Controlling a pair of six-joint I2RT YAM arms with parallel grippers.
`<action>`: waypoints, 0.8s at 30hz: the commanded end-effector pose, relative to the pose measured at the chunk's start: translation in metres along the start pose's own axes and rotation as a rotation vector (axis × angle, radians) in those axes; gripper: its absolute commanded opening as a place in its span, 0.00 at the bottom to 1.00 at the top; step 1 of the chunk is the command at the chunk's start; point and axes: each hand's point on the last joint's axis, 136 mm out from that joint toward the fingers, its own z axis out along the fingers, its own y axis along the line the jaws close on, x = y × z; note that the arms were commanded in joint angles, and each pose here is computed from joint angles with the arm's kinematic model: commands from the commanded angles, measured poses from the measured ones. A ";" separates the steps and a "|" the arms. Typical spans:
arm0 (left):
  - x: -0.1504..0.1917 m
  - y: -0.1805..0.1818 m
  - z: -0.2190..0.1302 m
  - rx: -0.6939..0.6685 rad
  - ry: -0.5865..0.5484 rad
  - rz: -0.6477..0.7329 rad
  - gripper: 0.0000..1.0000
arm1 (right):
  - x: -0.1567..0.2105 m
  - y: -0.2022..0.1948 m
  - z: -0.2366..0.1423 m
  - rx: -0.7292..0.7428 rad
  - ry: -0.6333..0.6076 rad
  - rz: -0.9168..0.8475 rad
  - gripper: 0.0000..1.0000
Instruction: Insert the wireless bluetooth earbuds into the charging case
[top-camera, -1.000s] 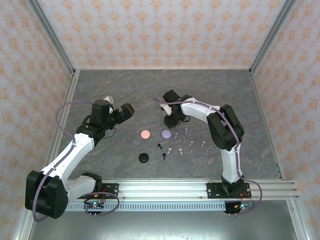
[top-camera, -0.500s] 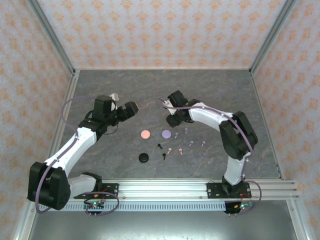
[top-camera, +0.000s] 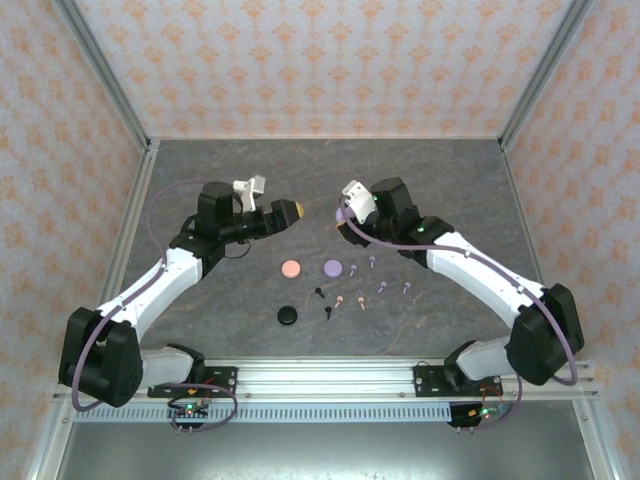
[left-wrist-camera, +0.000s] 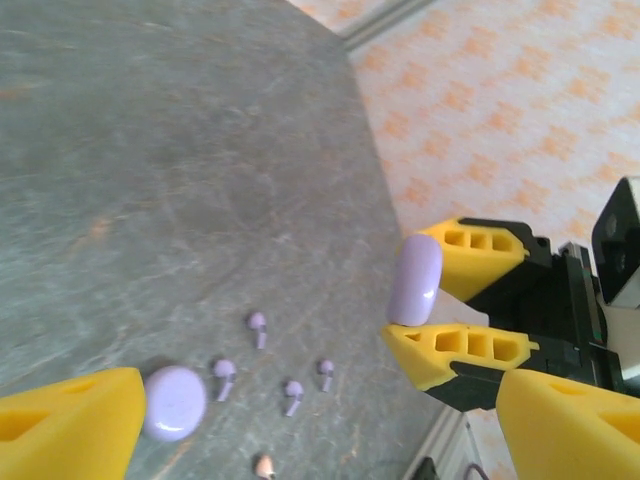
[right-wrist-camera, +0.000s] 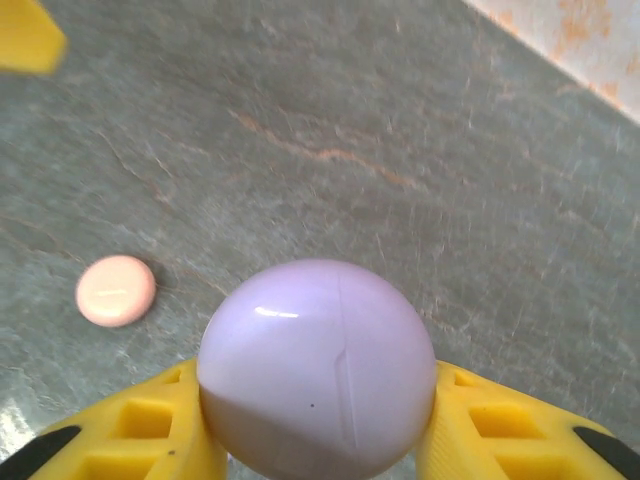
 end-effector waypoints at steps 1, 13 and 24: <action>-0.008 -0.043 0.002 0.132 0.004 0.082 0.90 | -0.017 0.012 -0.016 -0.056 -0.073 -0.064 0.42; 0.016 -0.080 0.043 0.213 0.117 0.113 0.79 | -0.038 0.022 -0.030 -0.096 -0.147 -0.108 0.42; 0.027 -0.079 0.052 0.210 0.162 0.116 0.61 | -0.041 0.026 -0.031 -0.118 -0.154 -0.098 0.42</action>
